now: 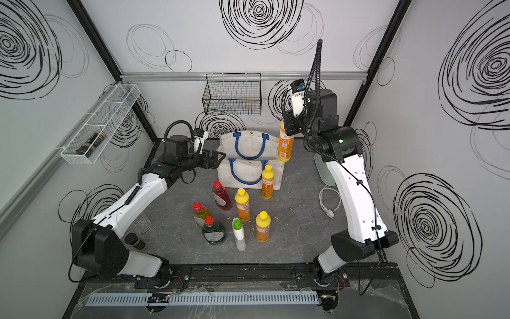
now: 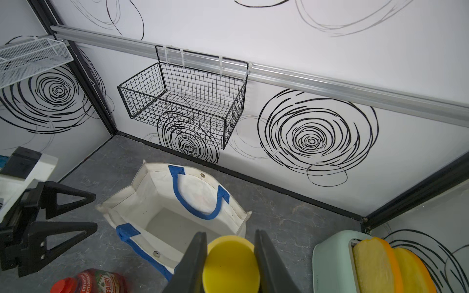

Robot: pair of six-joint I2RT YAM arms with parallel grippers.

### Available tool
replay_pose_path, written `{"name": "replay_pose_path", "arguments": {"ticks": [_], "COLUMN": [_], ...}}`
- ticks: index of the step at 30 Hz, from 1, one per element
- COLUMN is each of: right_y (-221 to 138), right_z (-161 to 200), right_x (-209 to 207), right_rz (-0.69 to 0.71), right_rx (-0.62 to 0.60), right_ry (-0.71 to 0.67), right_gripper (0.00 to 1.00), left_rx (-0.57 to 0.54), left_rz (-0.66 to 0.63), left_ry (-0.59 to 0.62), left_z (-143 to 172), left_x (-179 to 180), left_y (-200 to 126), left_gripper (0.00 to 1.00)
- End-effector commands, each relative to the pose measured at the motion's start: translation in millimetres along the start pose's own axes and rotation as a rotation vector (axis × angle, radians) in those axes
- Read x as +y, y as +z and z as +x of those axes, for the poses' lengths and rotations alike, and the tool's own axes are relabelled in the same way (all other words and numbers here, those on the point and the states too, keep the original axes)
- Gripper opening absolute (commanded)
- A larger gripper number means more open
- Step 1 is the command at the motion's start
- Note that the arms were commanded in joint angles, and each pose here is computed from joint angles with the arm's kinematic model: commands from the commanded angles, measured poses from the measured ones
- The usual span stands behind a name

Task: Pack dish soap into the shopping bag
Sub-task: Place the bottle of dish soap in the shopping bag.

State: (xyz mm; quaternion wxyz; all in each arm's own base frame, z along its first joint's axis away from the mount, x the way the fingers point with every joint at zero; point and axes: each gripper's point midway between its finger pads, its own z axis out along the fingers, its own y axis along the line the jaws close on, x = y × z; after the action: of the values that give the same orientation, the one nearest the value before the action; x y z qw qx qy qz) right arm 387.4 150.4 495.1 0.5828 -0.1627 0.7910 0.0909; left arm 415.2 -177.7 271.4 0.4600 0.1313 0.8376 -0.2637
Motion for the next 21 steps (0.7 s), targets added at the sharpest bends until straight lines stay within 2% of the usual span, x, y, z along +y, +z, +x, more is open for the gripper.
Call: {"name": "replay_pose_path", "arguments": {"ticks": [1,10,21], "right_y": [-23,1,59], "right_z": [-65,-91,-82], "right_x": [-1,9,21], "right_rz": [-0.017,-0.077,-0.153], "right_rx": [-0.247,-0.326,-0.322], "right_ry": [-0.019,-0.025,-0.006], "right_gripper": [0.0,0.0,0.0], "left_rx": [-0.022,-0.014,-0.014], "left_rz": [-0.007,-0.016,-0.024], "left_ry": [0.031,0.029,0.025], "left_z": [-9,-8,-7], "left_x": [-1,2,7], "left_y": [-3,-1,0], "left_gripper": [0.96,0.96,0.96]}}
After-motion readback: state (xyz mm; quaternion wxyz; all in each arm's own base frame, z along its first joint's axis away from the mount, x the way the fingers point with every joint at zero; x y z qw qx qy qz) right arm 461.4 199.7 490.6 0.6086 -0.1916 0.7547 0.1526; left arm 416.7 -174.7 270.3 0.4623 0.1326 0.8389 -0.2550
